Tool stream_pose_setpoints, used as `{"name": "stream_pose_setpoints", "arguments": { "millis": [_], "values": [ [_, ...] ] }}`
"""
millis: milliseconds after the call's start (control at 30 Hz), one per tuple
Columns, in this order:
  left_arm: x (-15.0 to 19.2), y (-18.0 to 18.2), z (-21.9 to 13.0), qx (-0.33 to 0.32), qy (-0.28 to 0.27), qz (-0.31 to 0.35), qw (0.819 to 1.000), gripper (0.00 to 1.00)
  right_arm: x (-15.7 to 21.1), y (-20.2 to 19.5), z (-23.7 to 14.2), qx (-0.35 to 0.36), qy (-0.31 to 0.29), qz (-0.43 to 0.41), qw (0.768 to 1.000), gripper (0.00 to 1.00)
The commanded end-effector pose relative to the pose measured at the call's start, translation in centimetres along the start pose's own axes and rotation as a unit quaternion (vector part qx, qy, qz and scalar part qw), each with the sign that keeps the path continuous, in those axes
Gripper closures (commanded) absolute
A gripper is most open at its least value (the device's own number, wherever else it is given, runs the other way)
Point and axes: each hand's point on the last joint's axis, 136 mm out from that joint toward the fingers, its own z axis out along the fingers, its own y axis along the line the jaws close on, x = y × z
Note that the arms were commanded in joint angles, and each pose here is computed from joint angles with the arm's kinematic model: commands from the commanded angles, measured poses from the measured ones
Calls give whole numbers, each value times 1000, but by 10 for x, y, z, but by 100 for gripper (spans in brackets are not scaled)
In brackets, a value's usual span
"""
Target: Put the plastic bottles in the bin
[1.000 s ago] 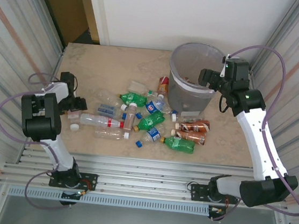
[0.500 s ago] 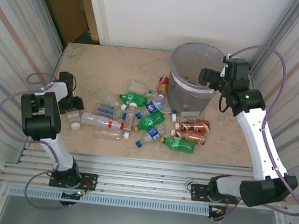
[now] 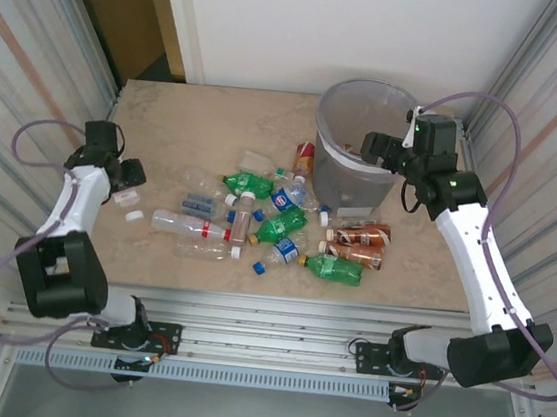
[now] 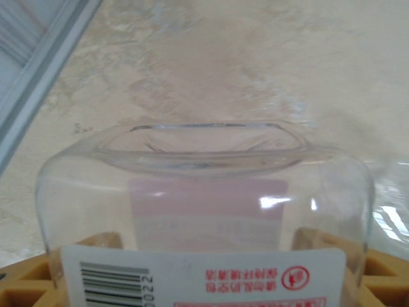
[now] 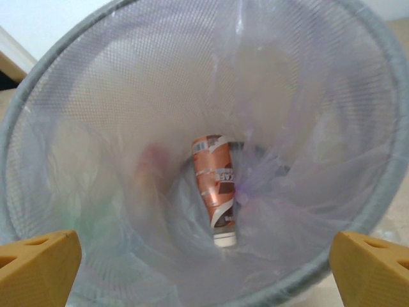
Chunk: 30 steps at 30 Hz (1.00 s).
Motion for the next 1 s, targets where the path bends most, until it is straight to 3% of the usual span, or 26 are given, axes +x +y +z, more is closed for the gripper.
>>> {"name": "stream_pose_setpoints", "arguments": {
  "millis": [0,167,333,633,800,967],
  "values": [
    [-5,-45,-25,107,-35,-24,993,49,1,30,-10,-63,-16,1,998,2],
    [-10,-110,-64,252,-86,-54,962,52,24,72,-2,-134,3,-8,991,2],
    [0,-159,-88,344,-83,-75,932,52,55,137,2,-231,14,-22,973,2],
    [13,-209,-109,423,-73,-88,899,53,115,240,-1,-354,36,-83,931,2],
    [19,-225,-114,450,-66,-98,885,54,146,274,12,-373,70,-105,919,1],
    [26,-236,-116,469,-50,-96,876,54,148,294,17,-387,67,-110,913,1]
  ]
}}
